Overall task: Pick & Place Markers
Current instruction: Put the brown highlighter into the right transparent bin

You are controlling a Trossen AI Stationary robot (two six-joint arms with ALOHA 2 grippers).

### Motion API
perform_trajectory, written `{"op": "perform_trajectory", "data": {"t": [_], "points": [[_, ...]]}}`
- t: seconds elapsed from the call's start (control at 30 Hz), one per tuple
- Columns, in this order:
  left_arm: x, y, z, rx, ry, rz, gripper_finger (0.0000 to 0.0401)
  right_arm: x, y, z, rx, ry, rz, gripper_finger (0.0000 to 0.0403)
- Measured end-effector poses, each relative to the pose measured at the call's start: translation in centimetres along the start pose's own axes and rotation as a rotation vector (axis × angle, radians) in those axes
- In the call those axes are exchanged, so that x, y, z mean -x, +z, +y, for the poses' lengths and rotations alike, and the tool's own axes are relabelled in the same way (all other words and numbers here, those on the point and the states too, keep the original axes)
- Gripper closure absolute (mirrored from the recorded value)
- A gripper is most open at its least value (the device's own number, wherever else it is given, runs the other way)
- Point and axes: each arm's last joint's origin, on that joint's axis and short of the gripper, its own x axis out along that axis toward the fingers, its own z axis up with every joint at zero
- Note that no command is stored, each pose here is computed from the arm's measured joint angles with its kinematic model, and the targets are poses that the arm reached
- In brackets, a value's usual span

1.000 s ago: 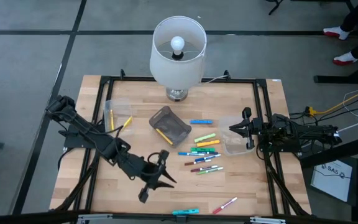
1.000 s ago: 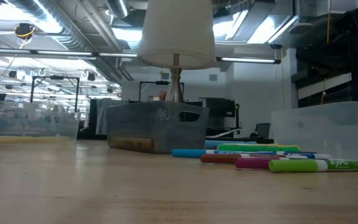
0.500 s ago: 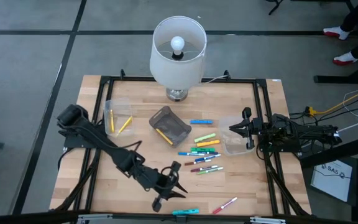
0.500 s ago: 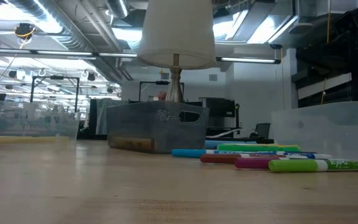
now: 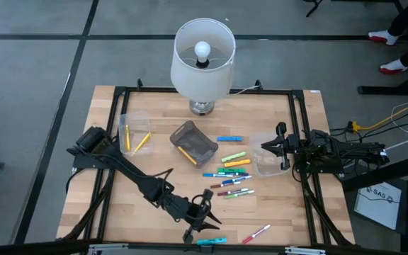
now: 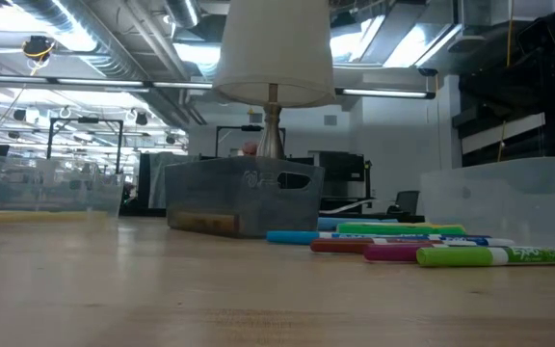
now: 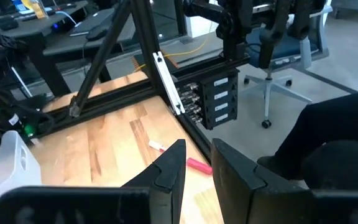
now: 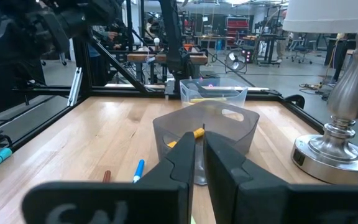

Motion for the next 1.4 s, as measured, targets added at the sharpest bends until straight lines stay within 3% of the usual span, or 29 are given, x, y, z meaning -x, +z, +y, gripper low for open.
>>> {"op": "perform_trajectory", "data": {"t": [0.23, 0.43, 0.57, 0.8, 0.97, 1.2, 1.4], "points": [[-1.5, -1.1, 0.4, 0.043, 0.020, -0.052, 0.0328, 0.0, 0.0, 0.0, 0.000, 0.000, 0.001, 0.0368], [-1.8, 0.4, 3.0, -0.132, 0.135, -0.267, 0.0328, 0.0, 0.0, 0.0, 0.000, 0.000, 0.000, 0.0368], [-1.7, 1.0, 5.6, -0.201, 0.238, -0.331, 0.0329, 0.0, 0.0, 0.0, 0.000, 0.000, 0.000, 0.0368], [-1.9, 0.3, 10.6, -0.137, 0.342, -0.305, 0.0329, 0.0, 0.0, 0.0, 0.000, 0.000, 0.000, 0.0368], [-1.4, 0.5, 13.3, -0.173, 0.427, -0.350, 0.0329, 0.0, 0.0, 0.0, 0.000, 0.000, 0.000, 0.0368], [-1.0, 0.4, 15.3, -0.226, 0.499, -0.352, 0.0329, 0.0, 0.0, 0.0, 0.000, 0.000, 0.001, 0.0368], [-1.0, 0.0, 16.2, -0.190, 0.563, -0.302, 0.0329, 0.0, 0.0, 0.0, 0.000, 0.000, 0.000, 0.0368]]}}
